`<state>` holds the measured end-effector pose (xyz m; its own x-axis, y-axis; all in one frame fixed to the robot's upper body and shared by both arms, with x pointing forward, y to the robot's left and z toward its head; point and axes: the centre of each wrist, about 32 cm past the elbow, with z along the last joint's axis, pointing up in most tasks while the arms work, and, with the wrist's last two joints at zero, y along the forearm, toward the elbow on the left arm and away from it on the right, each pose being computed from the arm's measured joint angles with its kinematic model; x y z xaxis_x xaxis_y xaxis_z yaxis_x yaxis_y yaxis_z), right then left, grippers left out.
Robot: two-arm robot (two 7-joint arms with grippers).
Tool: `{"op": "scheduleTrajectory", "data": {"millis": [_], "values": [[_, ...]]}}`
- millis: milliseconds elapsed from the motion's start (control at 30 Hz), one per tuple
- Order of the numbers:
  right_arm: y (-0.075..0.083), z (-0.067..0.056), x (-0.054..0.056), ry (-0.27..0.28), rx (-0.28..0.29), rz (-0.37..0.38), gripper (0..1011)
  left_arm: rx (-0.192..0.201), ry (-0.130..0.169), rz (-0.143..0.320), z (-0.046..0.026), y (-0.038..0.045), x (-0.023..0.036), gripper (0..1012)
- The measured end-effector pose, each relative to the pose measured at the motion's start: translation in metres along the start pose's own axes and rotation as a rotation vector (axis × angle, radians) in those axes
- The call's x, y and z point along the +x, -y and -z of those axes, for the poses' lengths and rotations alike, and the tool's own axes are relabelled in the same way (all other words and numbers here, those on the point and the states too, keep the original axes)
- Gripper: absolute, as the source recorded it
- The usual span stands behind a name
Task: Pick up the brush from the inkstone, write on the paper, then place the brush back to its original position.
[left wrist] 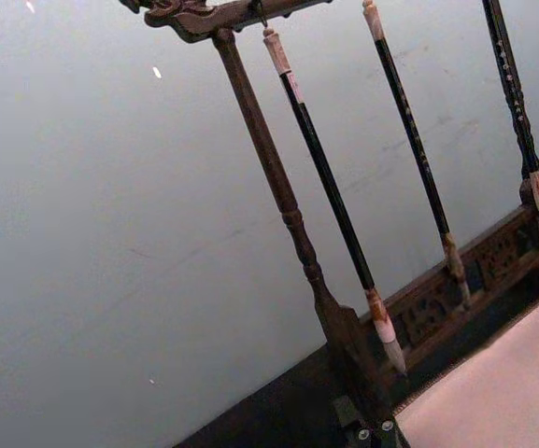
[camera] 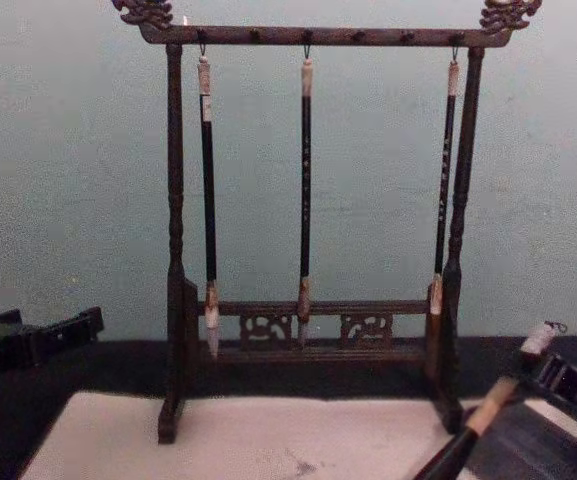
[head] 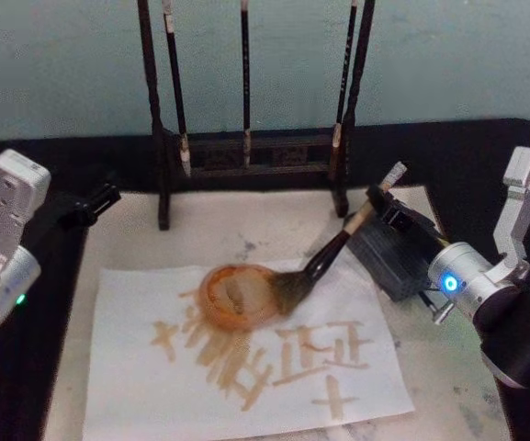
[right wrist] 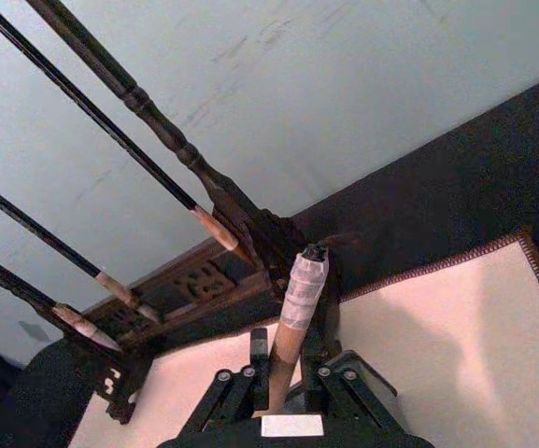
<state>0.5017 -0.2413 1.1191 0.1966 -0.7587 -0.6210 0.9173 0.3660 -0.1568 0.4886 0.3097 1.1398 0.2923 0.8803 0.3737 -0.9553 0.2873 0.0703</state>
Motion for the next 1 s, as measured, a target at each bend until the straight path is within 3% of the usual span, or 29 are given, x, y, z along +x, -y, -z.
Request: {"op": "scheduleTrajectory", "data": {"millis": [100,233,567,1000], "values": [[0.0001,0.0000,0.0002,-0.001,0.000,0.000,194,0.000,0.000,0.000,0.0000,0.0000,0.0000,1002],[0.0002,0.0004,0.0005,0.000,-0.003,0.001,273,0.000,0.000,0.000,0.0000,0.0000,0.0000,1002],[0.0017,0.0015,0.0007,-0.013,-0.002,0.014,654,0.000,0.000,0.000,0.0000,0.0000,0.0000,1002],[0.0081,-0.0033,-0.0060,0.009,-0.029,0.104,1001,0.000,0.000,0.000,0.0000,0.0000,0.0000,1002]]}}
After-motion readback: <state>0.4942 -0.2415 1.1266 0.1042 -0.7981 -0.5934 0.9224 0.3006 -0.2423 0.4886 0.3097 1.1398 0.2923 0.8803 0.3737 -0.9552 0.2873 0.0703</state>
